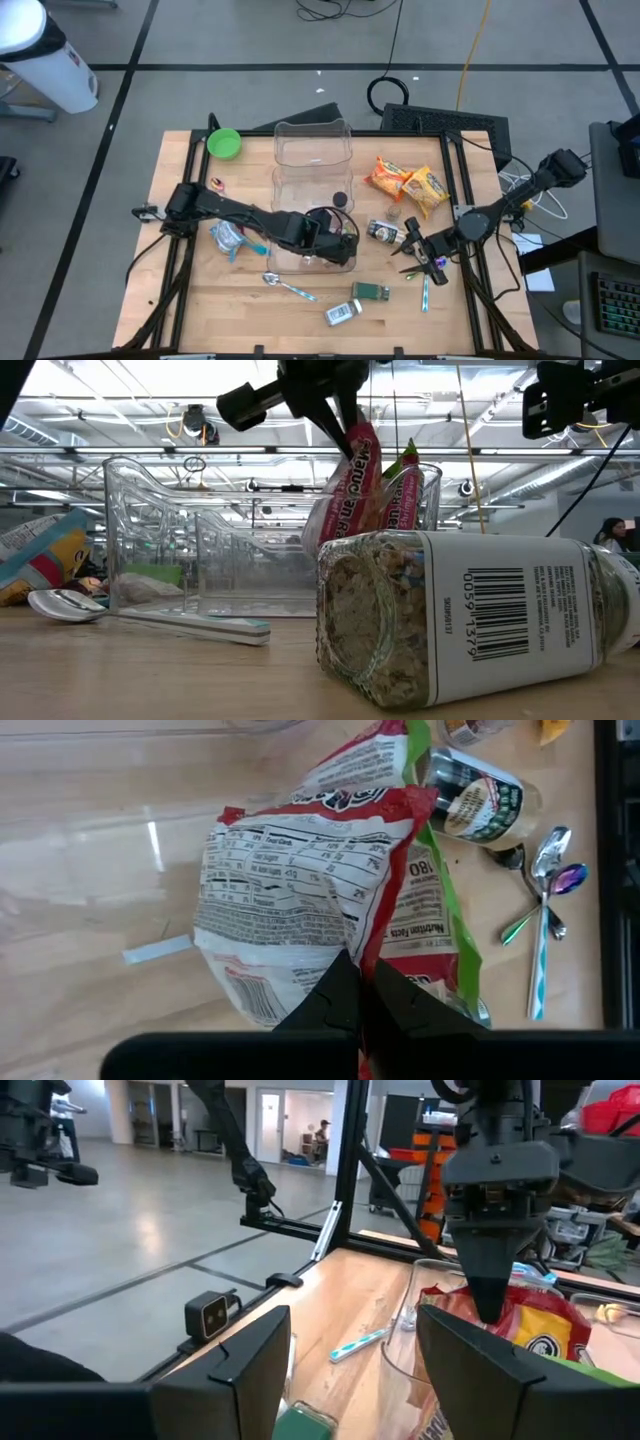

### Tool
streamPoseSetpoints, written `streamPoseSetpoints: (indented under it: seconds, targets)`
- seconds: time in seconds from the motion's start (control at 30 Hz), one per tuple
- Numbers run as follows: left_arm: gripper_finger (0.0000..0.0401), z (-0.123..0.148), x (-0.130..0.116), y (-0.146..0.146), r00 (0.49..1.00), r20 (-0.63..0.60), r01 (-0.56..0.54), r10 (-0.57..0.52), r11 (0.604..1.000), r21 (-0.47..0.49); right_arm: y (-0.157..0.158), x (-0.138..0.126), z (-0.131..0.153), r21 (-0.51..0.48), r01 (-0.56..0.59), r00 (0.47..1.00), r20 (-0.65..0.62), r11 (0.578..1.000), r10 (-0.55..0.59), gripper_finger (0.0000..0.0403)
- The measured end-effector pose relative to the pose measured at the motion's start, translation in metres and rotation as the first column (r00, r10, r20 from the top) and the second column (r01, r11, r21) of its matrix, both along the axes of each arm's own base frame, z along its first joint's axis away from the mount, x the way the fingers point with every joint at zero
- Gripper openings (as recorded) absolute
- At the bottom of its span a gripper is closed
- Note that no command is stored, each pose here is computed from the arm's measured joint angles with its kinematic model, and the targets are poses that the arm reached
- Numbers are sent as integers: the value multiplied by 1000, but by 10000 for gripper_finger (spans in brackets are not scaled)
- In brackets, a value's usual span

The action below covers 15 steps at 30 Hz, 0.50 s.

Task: Pick & Place Food Item
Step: Put the red noodle pack into the bottom transparent bin

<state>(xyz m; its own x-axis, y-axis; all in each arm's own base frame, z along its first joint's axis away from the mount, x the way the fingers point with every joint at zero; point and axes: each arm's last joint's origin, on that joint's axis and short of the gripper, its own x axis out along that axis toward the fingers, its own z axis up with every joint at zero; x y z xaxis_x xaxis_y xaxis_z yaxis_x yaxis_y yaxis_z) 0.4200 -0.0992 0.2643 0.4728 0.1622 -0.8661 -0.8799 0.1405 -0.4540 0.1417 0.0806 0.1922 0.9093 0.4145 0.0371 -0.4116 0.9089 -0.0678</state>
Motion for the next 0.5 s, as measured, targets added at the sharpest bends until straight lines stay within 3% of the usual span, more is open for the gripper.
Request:
streamPoseSetpoints:
  seconds: [0.5]
  targets:
    - [23,0,1,8,1000,-14,19,-18,999,25,0,0,0,-16,3,1000,7,1000,-3,210]
